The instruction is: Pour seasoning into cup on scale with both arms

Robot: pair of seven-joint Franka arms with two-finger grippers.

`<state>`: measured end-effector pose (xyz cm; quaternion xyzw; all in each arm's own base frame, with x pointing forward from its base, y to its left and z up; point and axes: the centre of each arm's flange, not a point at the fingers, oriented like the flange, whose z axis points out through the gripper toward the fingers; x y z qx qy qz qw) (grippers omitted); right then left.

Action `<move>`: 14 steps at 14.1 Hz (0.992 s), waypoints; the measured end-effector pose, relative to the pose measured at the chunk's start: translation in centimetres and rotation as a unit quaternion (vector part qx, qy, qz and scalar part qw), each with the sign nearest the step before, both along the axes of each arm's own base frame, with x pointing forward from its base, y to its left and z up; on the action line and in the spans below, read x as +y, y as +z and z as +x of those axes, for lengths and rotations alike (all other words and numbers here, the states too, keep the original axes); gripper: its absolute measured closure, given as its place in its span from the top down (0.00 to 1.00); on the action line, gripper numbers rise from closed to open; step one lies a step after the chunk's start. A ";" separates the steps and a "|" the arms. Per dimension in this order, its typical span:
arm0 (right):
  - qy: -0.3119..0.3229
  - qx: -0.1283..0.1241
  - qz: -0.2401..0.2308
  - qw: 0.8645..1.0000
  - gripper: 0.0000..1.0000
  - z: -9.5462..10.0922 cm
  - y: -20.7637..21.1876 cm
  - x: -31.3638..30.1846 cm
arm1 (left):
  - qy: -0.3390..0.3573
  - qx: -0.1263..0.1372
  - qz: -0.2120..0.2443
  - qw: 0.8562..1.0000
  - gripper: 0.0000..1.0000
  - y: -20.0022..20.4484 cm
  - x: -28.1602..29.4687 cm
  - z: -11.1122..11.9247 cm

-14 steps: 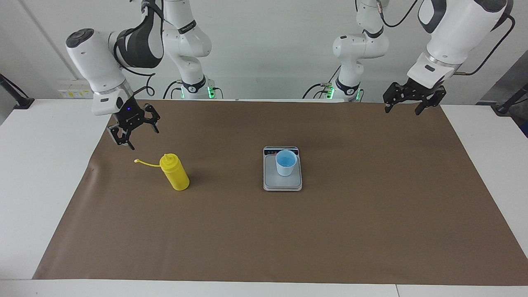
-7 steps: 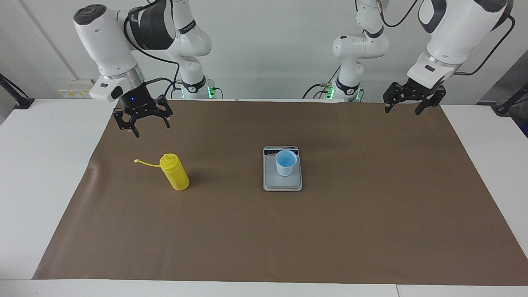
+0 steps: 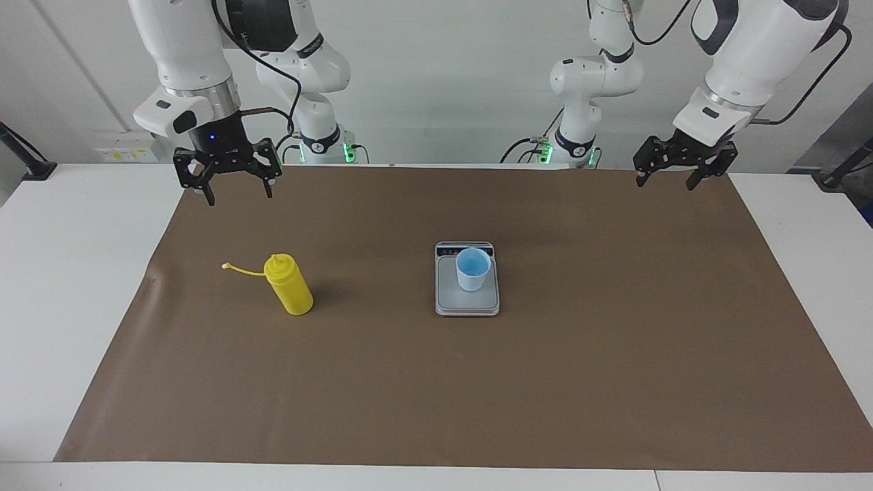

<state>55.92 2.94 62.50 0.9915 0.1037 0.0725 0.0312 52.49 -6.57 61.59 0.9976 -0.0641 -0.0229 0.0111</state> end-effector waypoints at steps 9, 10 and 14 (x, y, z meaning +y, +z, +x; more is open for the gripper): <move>-0.055 0.044 0.021 0.997 1.00 -0.4 -0.5 0.8 | 0.000 0.000 0.000 1.000 1.00 0.0 0.0 0.0; -0.057 0.048 0.024 0.997 1.00 -0.4 -0.6 0.9 | 0.000 0.000 0.000 1.000 1.00 0.0 0.0 0.0; -0.059 0.056 0.031 0.996 1.00 -0.5 -0.9 1.0 | 0.000 0.000 0.000 1.000 1.00 0.0 0.0 0.0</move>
